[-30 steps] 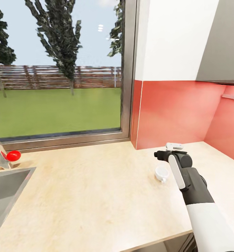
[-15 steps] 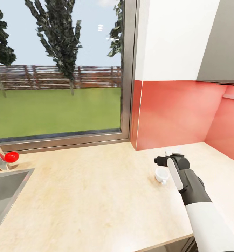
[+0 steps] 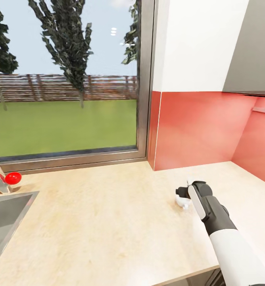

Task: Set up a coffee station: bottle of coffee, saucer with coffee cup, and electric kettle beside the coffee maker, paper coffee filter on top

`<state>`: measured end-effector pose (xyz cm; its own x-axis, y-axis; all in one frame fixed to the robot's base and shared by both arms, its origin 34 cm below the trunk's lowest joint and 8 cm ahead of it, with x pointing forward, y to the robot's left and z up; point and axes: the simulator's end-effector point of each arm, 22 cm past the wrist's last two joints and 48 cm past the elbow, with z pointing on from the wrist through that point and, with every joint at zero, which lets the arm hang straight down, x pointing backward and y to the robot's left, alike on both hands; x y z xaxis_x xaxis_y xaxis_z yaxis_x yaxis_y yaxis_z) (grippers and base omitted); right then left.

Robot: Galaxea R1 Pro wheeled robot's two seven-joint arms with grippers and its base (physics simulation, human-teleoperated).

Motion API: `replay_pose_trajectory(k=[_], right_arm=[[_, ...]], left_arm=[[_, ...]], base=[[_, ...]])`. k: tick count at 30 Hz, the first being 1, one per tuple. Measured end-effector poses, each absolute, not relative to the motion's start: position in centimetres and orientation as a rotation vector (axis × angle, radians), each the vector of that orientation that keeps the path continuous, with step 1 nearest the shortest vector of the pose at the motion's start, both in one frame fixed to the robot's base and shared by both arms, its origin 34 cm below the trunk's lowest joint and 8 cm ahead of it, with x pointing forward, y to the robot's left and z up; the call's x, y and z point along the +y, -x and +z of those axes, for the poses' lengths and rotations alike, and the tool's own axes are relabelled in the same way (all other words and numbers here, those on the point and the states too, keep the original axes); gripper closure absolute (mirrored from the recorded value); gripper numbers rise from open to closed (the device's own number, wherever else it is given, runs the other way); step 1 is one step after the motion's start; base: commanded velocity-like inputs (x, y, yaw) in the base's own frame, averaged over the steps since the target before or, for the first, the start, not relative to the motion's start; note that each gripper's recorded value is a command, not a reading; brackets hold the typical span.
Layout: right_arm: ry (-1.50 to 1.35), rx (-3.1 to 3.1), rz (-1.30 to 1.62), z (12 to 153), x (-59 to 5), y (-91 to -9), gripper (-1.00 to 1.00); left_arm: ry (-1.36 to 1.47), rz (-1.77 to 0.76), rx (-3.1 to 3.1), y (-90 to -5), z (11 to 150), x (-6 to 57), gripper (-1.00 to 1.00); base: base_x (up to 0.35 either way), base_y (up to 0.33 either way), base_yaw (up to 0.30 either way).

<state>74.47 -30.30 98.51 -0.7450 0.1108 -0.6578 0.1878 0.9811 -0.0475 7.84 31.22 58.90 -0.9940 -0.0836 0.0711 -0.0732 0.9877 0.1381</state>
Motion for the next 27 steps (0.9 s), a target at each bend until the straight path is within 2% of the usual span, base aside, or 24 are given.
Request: replay_pose_trajectory(k=[5, 8, 27], right_arm=[[-0.220, 2.439, -0.163, 97.7, -31.0, -74.1, -1.00], [-0.329, 2.442, -0.171, 97.3, -33.5, -73.5, -1.00], [-0.369, 2.508, -0.220, 94.7, -35.1, -72.1, -1.00]], left_arm=[[-0.121, -0.208, -3.055, -7.8, 58.9, 31.2, -1.00], [-0.122, -0.208, -3.055, -7.8, 58.9, 31.2, -1.00], [-0.122, -0.205, -3.054, -7.8, 58.9, 31.1, -1.00]], base=[[0.000, 0.000, 0.000], [0.000, 0.000, 0.000], [0.000, 0.000, 0.000]])
